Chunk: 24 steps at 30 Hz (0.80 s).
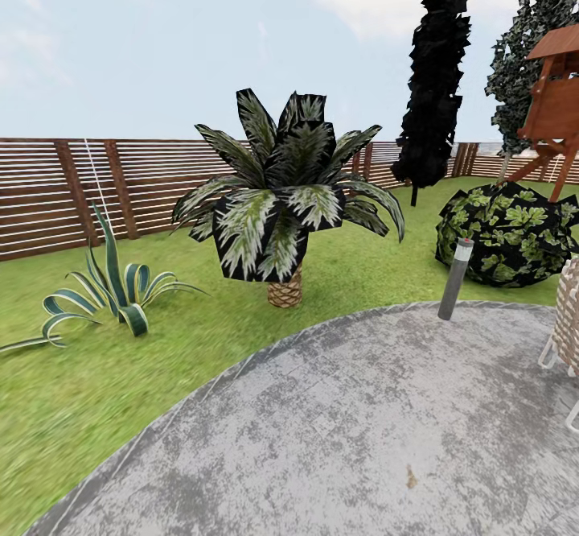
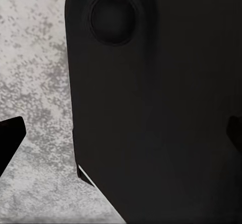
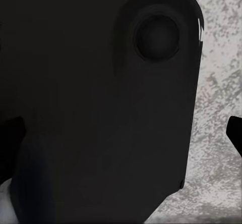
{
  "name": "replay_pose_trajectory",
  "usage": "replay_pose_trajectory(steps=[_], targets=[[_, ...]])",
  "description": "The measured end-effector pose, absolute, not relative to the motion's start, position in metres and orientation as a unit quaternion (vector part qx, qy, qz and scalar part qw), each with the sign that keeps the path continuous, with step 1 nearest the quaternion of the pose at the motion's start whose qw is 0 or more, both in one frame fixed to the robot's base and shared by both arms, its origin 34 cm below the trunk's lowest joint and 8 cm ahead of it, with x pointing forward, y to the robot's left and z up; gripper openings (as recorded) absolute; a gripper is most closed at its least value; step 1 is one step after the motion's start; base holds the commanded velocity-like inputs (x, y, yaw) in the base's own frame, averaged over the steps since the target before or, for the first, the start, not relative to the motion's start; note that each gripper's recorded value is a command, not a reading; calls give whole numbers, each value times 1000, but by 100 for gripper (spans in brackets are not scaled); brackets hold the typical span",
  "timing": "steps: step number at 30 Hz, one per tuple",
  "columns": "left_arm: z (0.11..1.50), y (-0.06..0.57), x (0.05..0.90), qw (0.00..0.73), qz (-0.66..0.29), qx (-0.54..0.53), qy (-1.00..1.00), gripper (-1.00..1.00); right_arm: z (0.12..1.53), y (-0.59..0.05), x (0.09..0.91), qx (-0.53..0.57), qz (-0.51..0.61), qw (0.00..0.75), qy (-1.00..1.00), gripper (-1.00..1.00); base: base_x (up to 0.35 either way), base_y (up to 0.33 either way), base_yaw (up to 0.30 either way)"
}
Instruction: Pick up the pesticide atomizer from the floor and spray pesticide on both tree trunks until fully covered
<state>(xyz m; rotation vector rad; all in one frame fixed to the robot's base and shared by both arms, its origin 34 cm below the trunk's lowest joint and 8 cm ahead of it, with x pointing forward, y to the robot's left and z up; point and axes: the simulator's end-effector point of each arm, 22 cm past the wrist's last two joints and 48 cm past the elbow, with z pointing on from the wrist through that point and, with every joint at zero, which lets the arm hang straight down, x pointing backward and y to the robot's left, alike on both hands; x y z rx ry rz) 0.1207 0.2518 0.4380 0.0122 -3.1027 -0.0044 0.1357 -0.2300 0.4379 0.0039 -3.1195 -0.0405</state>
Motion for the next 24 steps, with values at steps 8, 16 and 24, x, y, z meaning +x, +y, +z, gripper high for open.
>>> replay_pose_trajectory(steps=[8, 16, 24], targets=[[438, 259, 123, 16, -6, 4, -1000, 100, 438, -232, 142, 1, -12, 4, -1000, 100, 0, 0, 0], [438, 281, 142, -13, -22, 4, -1000, 100, 438, -241, 165, 0, -6, -25, -1000, 100, 0, 0, 0], [463, 291, 293, -221, -28, 0, -975, 100, 473, -270, 308, 1, 13, -262, -965, 100, 0, 0, 0]])
